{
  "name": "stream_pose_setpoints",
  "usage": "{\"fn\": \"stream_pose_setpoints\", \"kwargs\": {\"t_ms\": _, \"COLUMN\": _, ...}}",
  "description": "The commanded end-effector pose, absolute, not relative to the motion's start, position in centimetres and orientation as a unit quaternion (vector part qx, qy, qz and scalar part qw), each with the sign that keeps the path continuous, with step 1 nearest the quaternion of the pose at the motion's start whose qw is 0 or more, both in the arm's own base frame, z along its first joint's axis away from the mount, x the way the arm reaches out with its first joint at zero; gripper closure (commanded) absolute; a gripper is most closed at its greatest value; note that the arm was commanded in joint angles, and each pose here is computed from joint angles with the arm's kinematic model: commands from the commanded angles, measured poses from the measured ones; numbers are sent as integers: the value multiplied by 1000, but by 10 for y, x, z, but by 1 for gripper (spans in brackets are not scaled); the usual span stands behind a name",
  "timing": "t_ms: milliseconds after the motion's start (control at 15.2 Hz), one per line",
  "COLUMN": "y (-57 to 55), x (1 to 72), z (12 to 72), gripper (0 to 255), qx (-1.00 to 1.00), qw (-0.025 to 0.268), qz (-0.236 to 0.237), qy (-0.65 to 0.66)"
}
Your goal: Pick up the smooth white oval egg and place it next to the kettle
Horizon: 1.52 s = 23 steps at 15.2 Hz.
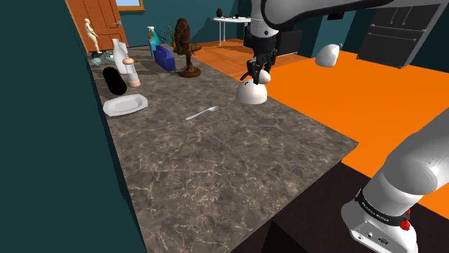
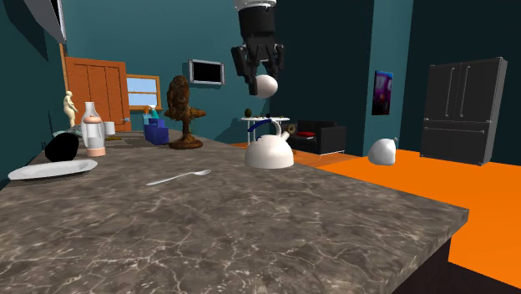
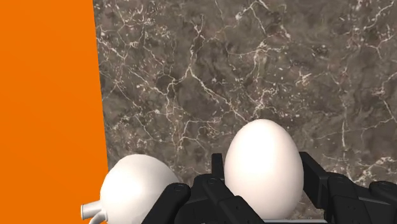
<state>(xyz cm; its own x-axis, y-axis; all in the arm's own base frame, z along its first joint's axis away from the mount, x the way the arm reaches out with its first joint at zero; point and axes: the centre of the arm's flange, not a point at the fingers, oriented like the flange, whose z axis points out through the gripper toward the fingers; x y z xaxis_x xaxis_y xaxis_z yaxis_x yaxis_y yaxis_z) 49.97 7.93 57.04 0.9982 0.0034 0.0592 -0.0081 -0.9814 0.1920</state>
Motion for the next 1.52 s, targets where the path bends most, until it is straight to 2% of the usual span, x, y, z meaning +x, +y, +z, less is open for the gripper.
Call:
{"fn": "stream_pose_setpoints", "kwargs": {"t_ms": 0, "y": 54, "x": 505, "z": 573, "gripper": 255, "qx": 995, "qw": 97, "qz": 30, "qy": 0}}
{"fn": "stream_pose_setpoints", "kwargs": {"t_ms": 858, "y": -119, "x": 525, "z": 573, "gripper": 255, "qx": 995, "qw": 97, "qz": 30, "qy": 0}}
{"fn": "stream_pose_setpoints", "kwargs": {"t_ms": 1452, "y": -119, "x": 525, "z": 525, "gripper": 255, "qx": 995, "qw": 97, "qz": 30, "qy": 0}}
